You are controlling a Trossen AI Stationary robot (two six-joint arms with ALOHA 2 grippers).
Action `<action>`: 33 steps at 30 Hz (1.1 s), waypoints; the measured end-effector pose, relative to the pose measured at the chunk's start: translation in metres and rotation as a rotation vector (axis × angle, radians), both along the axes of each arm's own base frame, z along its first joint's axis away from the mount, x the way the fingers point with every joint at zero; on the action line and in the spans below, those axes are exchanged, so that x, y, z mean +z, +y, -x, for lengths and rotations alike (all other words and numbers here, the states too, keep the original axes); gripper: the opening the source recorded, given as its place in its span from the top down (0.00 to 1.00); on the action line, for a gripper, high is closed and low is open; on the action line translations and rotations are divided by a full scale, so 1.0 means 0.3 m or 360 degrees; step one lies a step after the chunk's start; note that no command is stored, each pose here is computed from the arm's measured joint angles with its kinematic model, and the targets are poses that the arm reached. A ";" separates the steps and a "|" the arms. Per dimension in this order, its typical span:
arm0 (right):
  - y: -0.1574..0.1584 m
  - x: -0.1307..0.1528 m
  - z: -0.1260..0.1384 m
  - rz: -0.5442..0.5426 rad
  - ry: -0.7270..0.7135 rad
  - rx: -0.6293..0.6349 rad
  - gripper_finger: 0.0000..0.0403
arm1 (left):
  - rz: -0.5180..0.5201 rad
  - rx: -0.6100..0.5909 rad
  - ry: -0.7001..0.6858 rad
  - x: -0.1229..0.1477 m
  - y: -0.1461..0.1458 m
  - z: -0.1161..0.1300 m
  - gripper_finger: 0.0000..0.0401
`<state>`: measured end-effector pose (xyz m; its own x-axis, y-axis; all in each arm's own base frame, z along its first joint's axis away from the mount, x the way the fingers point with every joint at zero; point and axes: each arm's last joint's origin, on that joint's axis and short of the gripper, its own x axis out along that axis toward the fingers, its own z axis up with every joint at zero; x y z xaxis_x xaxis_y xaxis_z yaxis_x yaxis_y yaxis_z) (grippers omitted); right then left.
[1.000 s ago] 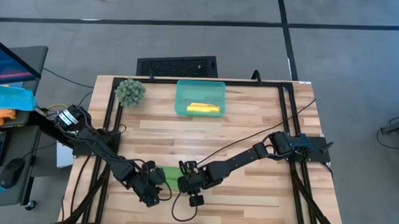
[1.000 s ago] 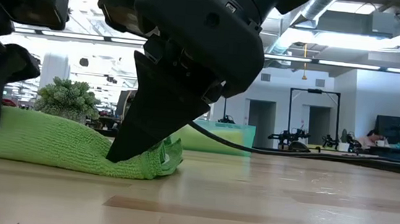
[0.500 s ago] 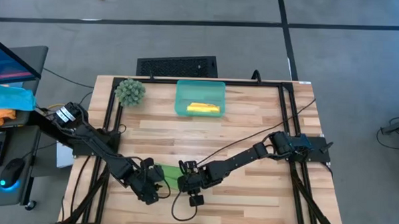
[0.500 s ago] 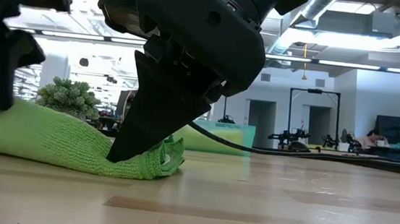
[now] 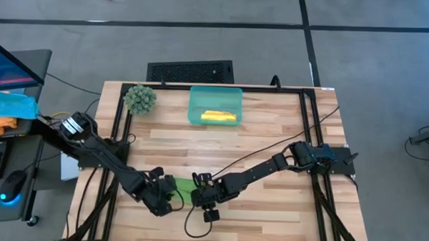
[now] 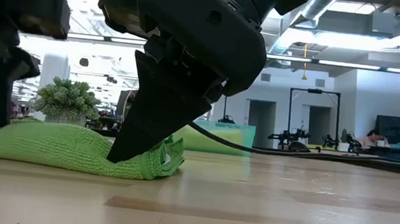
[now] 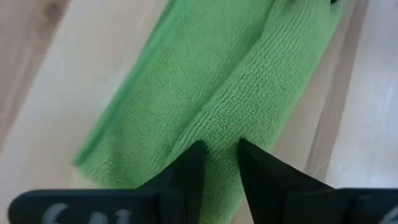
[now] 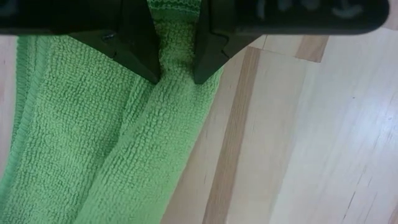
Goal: Roll microfiber towels into tight, uniform cylinder then place into a basket
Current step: Roll the green microfiber cloth
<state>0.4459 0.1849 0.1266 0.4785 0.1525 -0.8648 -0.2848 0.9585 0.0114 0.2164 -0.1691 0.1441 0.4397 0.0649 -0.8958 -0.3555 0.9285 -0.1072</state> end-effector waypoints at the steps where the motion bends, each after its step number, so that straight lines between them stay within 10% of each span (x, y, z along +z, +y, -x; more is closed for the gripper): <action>1: 0.000 0.000 0.000 0.0000 0.0002 0.0000 0.70 | 0.0003 -0.0003 0.0015 -0.008 -0.002 -0.002 0.78; 33: -0.032 0.101 0.081 0.0244 0.0182 -0.0026 0.70 | 0.0067 0.0241 0.0127 -0.066 -0.007 0.001 0.81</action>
<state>0.4217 0.1755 0.1569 0.3773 0.0078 -0.9261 -0.2742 0.9561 -0.1037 0.2162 -0.1711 0.1244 0.3549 0.0864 -0.9309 -0.4999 0.8589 -0.1108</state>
